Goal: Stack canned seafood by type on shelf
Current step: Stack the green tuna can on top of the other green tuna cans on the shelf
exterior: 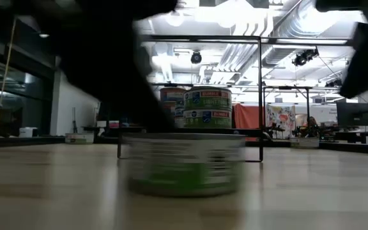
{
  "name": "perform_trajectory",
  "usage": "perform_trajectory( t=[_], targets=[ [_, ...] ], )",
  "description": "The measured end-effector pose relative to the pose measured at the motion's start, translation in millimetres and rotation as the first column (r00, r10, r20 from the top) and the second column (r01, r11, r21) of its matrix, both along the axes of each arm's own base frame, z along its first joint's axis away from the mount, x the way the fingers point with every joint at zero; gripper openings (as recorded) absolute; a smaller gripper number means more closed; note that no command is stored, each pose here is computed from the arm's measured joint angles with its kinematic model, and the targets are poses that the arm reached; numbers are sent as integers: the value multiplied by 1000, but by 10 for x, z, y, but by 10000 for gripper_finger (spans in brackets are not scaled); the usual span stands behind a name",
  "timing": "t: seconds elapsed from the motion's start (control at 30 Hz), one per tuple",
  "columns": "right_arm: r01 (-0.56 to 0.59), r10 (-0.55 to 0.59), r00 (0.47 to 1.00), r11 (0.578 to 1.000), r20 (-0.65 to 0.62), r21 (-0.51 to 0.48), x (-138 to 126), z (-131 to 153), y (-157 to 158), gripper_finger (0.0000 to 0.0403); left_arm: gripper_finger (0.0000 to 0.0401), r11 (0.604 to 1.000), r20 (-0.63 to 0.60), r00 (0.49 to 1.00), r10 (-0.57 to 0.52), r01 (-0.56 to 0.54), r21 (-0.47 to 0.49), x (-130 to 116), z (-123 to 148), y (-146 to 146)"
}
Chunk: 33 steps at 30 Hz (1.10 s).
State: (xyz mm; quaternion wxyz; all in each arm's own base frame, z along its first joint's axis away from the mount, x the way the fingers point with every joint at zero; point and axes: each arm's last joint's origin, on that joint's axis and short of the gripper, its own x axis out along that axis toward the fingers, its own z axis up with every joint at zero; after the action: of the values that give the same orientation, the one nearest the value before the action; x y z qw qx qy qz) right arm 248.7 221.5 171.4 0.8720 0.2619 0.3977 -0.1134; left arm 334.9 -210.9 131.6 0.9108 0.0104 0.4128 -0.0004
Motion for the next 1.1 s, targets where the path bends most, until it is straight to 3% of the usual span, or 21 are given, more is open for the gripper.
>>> perform_trajectory(
  t=[0.13, 0.3, 0.47, 0.6, 0.87, 1.1],
  targets=[
    [-41, 41, 999, 999, 0, -21, 119, -58, -54, 0, 0, 1000, -17, 1000, -3, 4, 21, 316, 196, 51],
    [-41, 41, 996, 999, -84, -5, 251, -348, -99, 0, 0, 997, -46, 998, -32, 36, 75, 363, 438, 84],
    [-25, 26, 1000, 998, -16, 55, 423, -562, -51, 0, 0, 997, -88, 995, -54, 59, 58, 214, 308, -32],
    [33, -33, 999, 997, -3, 63, 456, -656, -49, 0, 0, 998, -46, 998, -30, 33, 55, 96, 161, -102],
    [66, -66, 998, 998, -3, 24, 457, -637, -102, 0, 0, 998, -8, 1000, -13, 14, 55, 29, 35, -71],
    [161, -161, 987, 986, 3, -34, 394, -501, -206, 0, 0, 998, -25, 999, -35, 36, 58, 21, 27, -69]
  ],
)
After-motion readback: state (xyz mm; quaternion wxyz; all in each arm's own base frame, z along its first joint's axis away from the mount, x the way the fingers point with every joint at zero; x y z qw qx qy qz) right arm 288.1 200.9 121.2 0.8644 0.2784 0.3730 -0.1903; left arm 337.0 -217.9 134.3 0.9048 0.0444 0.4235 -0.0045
